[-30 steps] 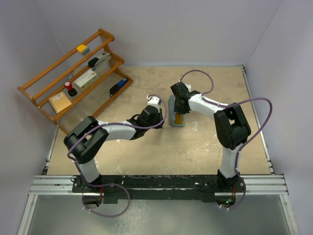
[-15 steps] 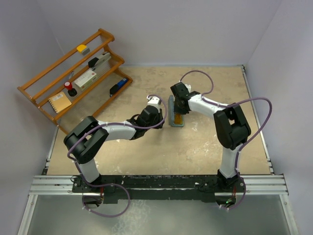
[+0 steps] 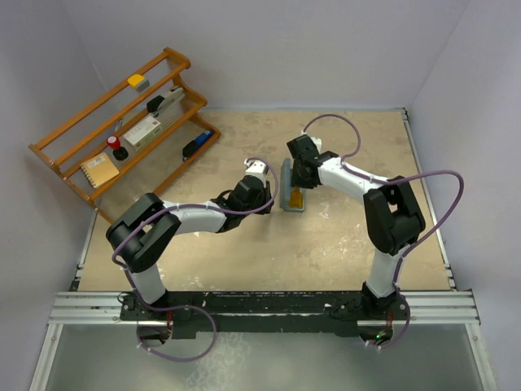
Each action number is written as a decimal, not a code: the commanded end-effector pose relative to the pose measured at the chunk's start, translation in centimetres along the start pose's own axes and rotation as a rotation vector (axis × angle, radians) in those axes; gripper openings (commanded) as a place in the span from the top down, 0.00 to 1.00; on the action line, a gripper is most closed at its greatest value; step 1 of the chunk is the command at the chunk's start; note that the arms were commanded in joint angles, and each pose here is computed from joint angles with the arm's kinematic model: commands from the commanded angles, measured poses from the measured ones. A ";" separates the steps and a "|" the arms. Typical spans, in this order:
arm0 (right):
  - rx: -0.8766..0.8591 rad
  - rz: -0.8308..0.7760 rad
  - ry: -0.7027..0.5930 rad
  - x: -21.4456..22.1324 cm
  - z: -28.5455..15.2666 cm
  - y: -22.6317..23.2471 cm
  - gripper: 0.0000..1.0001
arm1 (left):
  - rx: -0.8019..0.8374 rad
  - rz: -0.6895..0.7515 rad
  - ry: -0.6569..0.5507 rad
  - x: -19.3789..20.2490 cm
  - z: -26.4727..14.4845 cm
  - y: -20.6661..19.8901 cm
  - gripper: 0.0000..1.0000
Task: Organize the sunglasses
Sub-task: Place the sunglasses in the sunglasses case.
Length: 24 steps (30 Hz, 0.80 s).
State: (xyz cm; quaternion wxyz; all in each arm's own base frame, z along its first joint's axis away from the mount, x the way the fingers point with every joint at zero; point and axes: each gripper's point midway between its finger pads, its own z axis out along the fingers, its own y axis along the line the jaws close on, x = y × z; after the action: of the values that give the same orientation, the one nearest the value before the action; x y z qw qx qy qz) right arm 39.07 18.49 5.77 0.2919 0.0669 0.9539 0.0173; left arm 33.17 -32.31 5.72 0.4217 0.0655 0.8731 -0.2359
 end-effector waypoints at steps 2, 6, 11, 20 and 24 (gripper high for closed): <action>-0.008 0.012 -0.053 -1.2 -2.4 -0.3 0.69 | 0.028 -0.026 -0.055 -2.0 -0.2 -0.9 0.79; -0.050 0.013 -0.061 -0.9 -3.7 -0.3 0.70 | 0.020 -0.017 -0.053 -2.2 -0.2 -0.8 0.79; -0.072 0.001 -0.135 -1.3 -4.9 -1.2 0.76 | -0.004 -0.004 -0.056 -2.7 -0.3 -0.6 0.79; -0.149 0.045 -0.165 -0.8 -3.6 -3.2 0.72 | -0.043 0.013 -0.055 -3.6 -0.2 -0.4 0.77; -0.178 0.053 -0.179 -0.7 -2.9 -4.0 0.69 | -0.059 0.020 -0.062 -4.3 -0.4 -0.3 0.76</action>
State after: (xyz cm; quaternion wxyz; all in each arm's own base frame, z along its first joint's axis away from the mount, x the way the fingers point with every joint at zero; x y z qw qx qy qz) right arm 35.98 14.09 6.50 0.3357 0.0779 0.9366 0.0635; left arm 33.94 -31.96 6.43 0.4228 0.0618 0.8795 -0.2095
